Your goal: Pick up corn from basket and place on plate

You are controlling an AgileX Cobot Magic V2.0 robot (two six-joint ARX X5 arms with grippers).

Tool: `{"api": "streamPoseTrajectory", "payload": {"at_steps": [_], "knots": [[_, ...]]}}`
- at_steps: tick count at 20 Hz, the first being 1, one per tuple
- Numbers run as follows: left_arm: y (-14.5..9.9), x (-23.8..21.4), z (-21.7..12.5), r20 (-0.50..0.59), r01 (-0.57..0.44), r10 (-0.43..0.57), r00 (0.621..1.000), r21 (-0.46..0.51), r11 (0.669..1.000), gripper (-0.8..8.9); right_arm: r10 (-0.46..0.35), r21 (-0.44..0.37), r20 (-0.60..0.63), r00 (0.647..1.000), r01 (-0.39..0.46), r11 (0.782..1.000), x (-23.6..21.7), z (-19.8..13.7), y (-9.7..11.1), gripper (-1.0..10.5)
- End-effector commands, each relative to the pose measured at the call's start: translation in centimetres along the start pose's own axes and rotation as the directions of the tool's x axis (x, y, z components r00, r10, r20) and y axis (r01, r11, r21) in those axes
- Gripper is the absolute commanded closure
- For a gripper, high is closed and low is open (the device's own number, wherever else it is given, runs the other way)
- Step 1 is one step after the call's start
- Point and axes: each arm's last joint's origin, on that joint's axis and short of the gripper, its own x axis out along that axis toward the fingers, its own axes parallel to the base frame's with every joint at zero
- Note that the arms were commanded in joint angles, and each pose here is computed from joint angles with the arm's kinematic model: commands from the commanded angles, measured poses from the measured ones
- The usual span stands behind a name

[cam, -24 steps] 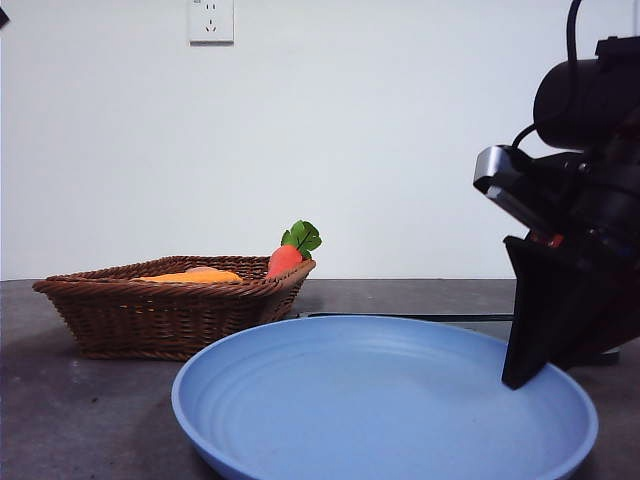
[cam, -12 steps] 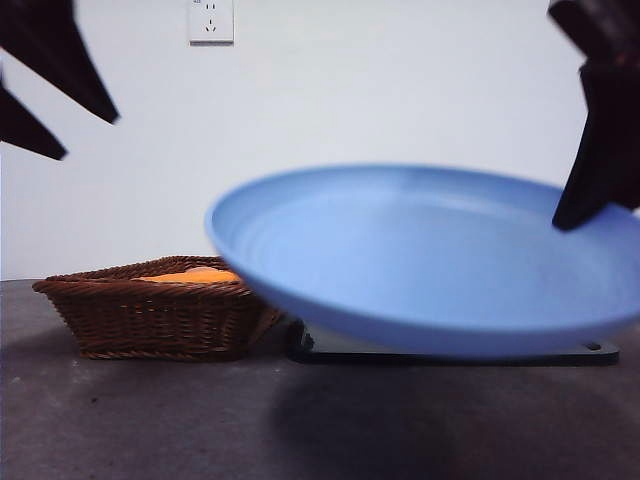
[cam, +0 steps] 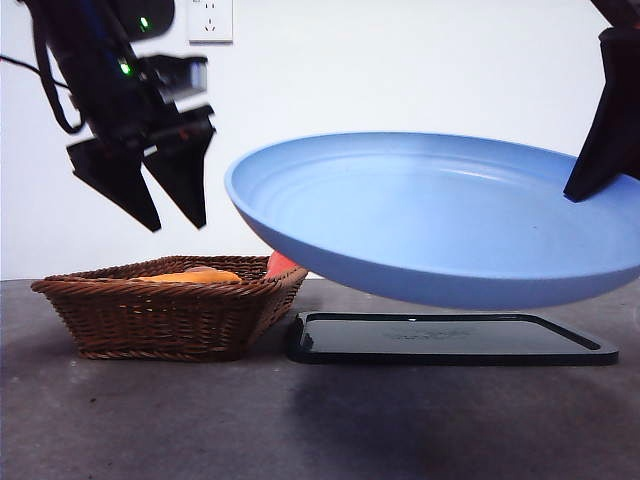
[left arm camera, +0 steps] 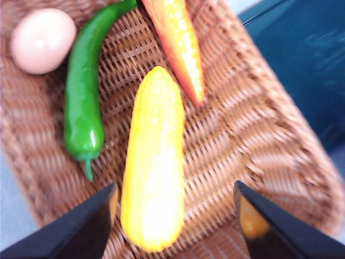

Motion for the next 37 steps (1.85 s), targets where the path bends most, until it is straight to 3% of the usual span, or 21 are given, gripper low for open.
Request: {"api": "streamPoseTrajectory", "payload": {"at_steps": [1,13,19,25,32,37], "knots": [[0.3,1.4,0.9,-0.018,-0.009,0.010,1.000,0.033,0.999,4.62,0.010,0.000,0.012,1.000,-0.010,1.000,-0.1,0.3,0.2,9.4],[0.9,7.3,-0.2,-0.138,0.000,0.006,0.990,0.038,0.999,4.66,0.010,-0.001,0.013,1.000,-0.010,1.000,-0.1,0.4,0.2,9.4],[0.9,7.4,-0.1,-0.125,-0.007,0.011,0.992,0.032,0.999,6.08,0.007,-0.001,0.014,1.000,-0.007,1.000,-0.1,0.4,0.2,9.4],[0.9,7.2,0.1,-0.125,-0.007,0.011,0.992,0.032,0.999,6.51,0.006,-0.002,0.019,1.000,-0.006,1.000,-0.1,0.4,0.2,9.4],[0.7,2.0,3.1,0.040,0.018,-0.018,0.999,-0.002,1.000,6.51,-0.023,0.077,0.012,1.000,0.022,0.997,0.3,0.8,-1.0,9.4],[-0.5,-3.8,3.8,0.203,0.189,-0.184,0.962,-0.008,0.982,6.51,-0.064,0.206,-0.014,0.998,0.066,0.976,2.3,1.9,-3.8,9.4]]}}
